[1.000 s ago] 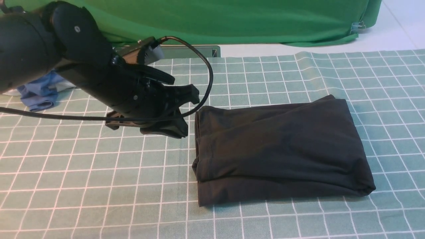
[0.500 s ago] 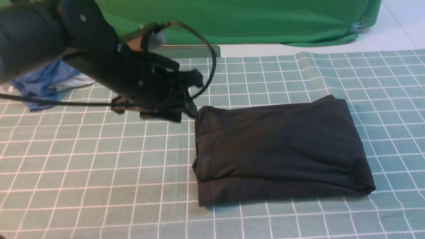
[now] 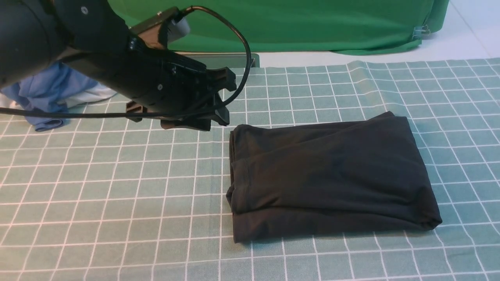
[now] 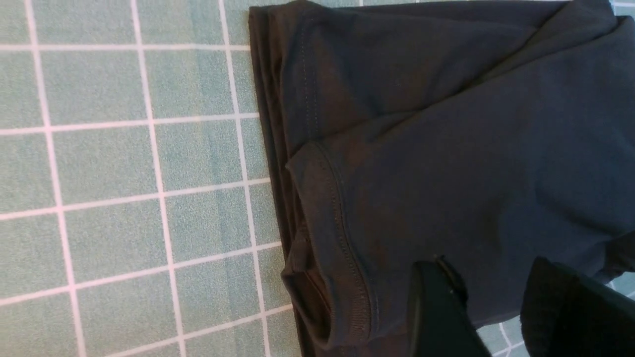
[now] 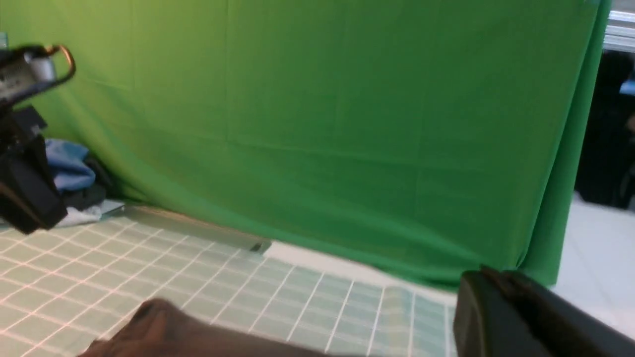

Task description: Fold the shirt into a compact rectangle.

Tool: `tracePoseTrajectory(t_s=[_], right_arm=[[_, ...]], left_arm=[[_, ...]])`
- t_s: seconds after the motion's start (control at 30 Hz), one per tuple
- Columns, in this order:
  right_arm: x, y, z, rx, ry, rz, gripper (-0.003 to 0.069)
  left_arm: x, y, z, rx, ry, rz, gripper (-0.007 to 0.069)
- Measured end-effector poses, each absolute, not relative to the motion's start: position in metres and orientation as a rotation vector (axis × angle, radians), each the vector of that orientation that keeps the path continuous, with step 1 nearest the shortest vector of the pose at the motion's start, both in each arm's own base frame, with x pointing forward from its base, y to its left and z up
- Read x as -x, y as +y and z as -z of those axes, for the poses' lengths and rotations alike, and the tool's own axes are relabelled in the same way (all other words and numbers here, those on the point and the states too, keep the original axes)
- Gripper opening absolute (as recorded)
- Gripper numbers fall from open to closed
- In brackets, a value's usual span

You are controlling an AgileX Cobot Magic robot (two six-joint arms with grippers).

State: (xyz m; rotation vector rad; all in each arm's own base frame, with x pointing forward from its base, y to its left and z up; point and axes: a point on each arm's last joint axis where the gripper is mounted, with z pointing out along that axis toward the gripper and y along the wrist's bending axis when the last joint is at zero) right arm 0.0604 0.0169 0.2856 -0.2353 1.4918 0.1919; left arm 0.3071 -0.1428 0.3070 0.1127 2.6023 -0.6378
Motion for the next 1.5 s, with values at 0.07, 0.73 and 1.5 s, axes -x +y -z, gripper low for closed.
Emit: tracePoseTrajectory(t_s=[0.07,0.73,1.5], right_arm=[[-0.061,0.017,-0.280,0.230,1.519,-0.199,0.0037],[-0.059,0.015,-0.230,0.219,1.605,-0.174,0.0085],[-0.056,0.001,-0.190,0.071,1.724,0.012,0.0143]], left_arm=[[-0.307,-0.142,-0.307,-0.116,2.602,0.631,0.0221],[-0.309,-0.140,-0.306,-0.146,2.596,0.572,0.0013],[-0.264,-0.114,-0.351,-0.247,2.523,0.421,0.0014]])
